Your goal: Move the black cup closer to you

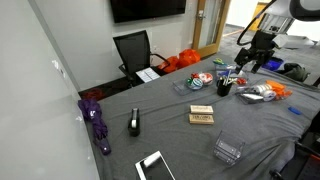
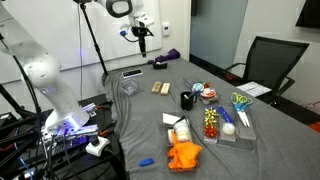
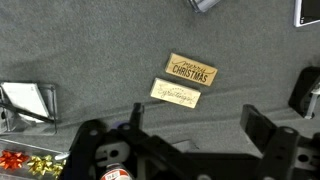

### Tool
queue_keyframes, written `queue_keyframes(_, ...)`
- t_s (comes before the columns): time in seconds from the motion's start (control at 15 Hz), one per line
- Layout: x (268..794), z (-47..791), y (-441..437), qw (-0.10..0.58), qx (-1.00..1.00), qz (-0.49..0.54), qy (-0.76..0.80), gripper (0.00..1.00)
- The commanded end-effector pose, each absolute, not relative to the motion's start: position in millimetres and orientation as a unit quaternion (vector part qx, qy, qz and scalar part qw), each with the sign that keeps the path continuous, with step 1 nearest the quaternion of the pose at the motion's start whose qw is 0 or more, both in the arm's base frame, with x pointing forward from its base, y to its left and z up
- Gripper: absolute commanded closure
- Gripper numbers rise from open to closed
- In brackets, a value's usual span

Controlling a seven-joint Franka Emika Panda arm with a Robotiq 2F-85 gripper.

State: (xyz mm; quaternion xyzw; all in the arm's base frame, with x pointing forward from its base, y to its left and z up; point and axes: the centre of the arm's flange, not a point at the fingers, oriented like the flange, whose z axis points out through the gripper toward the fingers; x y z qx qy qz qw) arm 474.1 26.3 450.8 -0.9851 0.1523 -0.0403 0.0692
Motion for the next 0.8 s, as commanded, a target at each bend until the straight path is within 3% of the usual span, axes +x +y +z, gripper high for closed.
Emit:
queue_keyframes(0.0, 474, 451, 26, 0.069, -0.985, -0.040, 0.152, 0.00)
queue_keyframes(0.73, 517, 420, 6, 0.056, -0.977, -0.064, 0.193, 0.00)
